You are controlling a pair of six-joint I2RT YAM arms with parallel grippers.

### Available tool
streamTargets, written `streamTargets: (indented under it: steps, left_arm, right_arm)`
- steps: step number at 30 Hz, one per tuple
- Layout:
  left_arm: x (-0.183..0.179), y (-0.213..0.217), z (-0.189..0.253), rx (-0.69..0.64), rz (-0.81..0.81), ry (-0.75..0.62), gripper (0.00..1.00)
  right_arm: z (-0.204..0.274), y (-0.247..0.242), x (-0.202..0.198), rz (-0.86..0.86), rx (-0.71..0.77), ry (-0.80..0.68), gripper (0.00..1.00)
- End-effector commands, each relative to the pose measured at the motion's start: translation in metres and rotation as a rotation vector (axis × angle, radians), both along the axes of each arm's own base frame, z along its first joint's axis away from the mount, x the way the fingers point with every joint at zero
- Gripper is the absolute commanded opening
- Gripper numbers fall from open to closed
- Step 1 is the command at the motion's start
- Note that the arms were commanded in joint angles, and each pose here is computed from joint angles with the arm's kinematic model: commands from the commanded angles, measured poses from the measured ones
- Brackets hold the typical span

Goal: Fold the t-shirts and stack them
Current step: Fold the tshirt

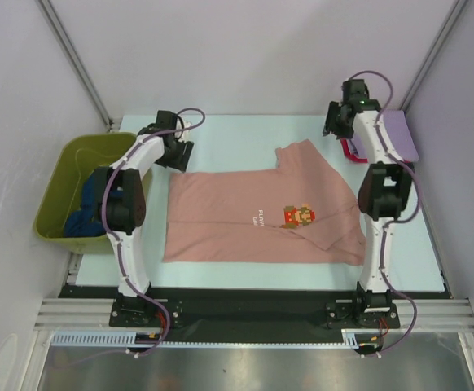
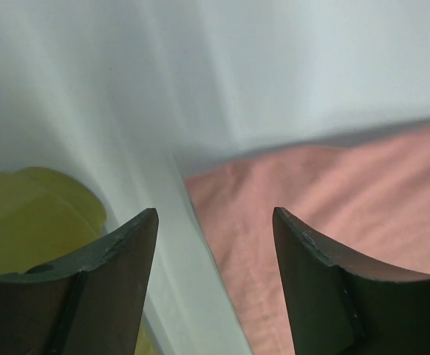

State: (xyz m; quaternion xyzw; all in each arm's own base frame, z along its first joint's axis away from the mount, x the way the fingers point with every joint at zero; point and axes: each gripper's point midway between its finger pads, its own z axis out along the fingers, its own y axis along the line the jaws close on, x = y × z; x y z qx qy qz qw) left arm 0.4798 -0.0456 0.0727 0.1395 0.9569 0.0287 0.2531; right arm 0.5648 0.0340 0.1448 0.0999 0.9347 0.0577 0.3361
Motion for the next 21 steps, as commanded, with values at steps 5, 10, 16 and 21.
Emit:
streamTargets:
  steps: [5,10,16,21]
  left_arm:
    - [0.021,0.021,-0.014,0.011,0.067,0.014,0.59]
    - [0.019,0.018,-0.033,-0.020,0.051,0.056,0.58]
    - [0.017,0.024,-0.055,-0.030,0.058,0.094,0.58]
    - [0.019,0.021,-0.063,-0.074,0.039,0.092,0.56]
  right_arm:
    - [-0.060,0.025,0.018,0.120,-0.058,0.103,0.59]
    - [-0.087,0.022,0.024,0.112,-0.101,0.115,0.63]
    - [-0.123,0.027,0.012,0.149,-0.180,0.199,0.64]
    - [-0.143,0.025,0.004,0.156,-0.212,0.255,0.60]
